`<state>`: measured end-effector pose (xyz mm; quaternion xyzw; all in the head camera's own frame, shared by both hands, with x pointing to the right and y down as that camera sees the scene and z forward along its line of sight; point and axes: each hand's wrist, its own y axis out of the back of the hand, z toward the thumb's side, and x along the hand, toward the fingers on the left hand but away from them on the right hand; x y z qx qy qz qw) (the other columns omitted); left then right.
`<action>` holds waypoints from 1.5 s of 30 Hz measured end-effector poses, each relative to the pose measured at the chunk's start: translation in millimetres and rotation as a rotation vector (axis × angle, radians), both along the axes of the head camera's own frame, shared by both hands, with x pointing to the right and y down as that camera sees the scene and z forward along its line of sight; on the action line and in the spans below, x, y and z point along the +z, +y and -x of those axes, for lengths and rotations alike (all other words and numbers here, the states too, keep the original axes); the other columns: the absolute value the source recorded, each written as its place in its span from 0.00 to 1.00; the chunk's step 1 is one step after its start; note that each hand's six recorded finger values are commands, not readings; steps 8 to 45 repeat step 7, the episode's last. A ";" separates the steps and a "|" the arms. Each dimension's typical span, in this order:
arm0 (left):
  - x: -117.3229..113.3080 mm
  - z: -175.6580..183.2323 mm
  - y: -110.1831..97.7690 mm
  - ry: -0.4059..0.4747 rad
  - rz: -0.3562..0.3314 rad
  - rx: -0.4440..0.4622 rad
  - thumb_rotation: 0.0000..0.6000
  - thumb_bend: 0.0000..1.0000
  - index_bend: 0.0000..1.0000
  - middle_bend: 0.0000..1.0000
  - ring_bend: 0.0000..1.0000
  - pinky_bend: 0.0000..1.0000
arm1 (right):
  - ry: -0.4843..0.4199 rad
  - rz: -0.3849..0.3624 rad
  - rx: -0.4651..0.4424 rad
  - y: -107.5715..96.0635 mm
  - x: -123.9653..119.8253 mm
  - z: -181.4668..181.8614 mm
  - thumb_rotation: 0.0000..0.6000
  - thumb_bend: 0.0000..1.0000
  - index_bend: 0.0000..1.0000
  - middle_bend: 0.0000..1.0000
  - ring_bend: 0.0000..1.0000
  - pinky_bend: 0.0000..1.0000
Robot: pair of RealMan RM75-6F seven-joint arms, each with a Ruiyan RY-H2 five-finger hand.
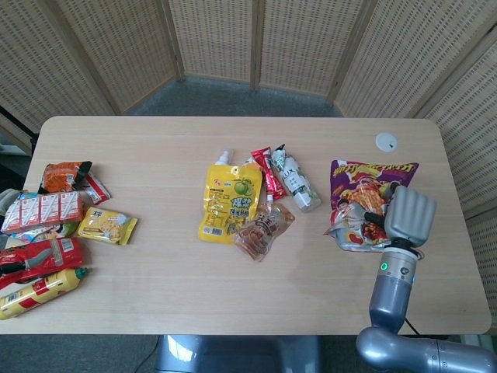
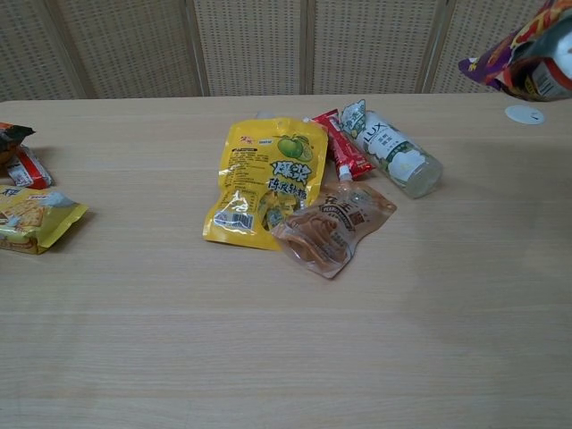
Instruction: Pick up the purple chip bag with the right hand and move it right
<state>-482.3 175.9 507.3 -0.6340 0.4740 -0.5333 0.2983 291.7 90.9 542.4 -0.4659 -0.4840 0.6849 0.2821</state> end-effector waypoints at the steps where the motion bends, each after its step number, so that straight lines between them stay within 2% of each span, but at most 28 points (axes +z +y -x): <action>1: 0.2 -0.4 0.1 0.001 0.001 0.001 0.56 0.00 0.00 0.00 0.00 0.00 | -0.001 -0.005 -0.002 -2.0 -2.9 1.3 1.00 0.58 0.80 0.85 1.00 1.00; 7: 1.3 -2.0 0.5 0.000 0.005 0.006 0.57 0.00 0.00 0.00 0.00 0.00 | -0.011 -0.029 -0.010 -9.8 -16.6 8.5 1.00 0.58 0.80 0.85 1.00 1.00; 45: 1.3 -2.0 0.5 0.000 0.005 0.006 0.57 0.00 0.00 0.00 0.00 0.00 | -0.011 -0.029 -0.010 -9.8 -16.6 8.5 1.00 0.58 0.80 0.85 1.00 1.00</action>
